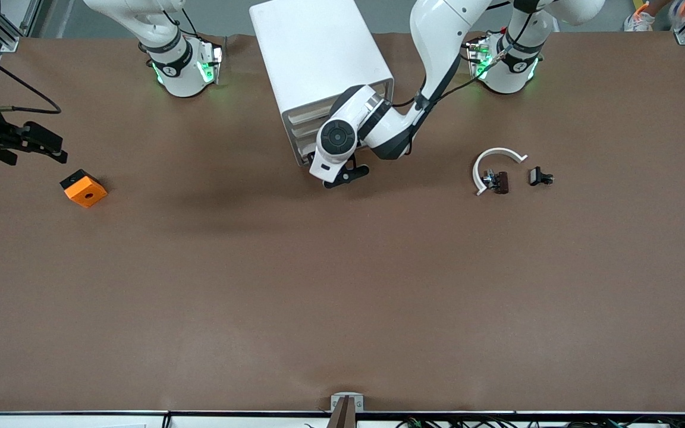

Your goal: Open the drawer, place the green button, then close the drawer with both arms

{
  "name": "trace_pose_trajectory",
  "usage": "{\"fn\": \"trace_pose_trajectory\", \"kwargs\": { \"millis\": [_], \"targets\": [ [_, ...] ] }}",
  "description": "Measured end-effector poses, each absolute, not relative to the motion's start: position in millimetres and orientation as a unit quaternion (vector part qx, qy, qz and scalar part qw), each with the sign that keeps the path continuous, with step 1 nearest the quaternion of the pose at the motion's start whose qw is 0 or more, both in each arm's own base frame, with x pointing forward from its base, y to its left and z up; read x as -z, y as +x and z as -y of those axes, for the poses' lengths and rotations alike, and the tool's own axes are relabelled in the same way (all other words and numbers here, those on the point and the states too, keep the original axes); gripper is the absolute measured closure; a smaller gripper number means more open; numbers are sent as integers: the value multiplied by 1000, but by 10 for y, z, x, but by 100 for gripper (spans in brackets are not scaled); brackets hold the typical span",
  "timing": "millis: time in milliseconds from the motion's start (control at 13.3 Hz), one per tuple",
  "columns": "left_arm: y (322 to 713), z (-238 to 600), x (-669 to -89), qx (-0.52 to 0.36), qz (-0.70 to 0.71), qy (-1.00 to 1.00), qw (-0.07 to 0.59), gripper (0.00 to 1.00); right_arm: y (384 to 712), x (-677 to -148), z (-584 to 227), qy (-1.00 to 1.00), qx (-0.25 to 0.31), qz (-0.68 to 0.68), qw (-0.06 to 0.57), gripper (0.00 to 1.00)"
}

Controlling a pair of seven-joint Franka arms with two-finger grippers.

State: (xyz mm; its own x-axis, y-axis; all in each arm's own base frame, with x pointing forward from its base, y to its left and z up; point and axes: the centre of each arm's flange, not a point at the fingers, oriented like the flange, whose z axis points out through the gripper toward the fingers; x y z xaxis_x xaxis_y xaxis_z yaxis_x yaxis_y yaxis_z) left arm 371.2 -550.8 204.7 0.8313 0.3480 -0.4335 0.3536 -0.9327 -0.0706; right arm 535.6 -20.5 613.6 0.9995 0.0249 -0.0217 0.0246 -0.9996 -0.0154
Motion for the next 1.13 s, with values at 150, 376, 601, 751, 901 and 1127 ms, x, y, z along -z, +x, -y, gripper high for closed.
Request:
{"fn": "trace_pose_trajectory", "kwargs": {
  "millis": [150,376,601,751,901,1127],
  "targets": [
    [3701,5503,-2034,233,-192,953,8,0,5346,-6237,200,-1000,-7,13,8,0],
    [3710,5507,-2043,232,-198,952,9,0,5341,-6335,200,-1000,-1,13,7,0],
    [4161,5323,-2171,209,-230,950,30,0,5338,-6422,191,-1000,6,14,7,0],
    [4783,4943,-2349,182,-270,944,51,0,5337,-6443,188,-1000,8,15,7,0],
    [5416,4416,-2568,142,-303,941,61,0,5338,-6472,187,-1000,11,15,7,0],
    [6130,3554,-3038,61,-330,940,54,0,5339,-6502,180,-1000,14,16,6,0]
  ]
}}
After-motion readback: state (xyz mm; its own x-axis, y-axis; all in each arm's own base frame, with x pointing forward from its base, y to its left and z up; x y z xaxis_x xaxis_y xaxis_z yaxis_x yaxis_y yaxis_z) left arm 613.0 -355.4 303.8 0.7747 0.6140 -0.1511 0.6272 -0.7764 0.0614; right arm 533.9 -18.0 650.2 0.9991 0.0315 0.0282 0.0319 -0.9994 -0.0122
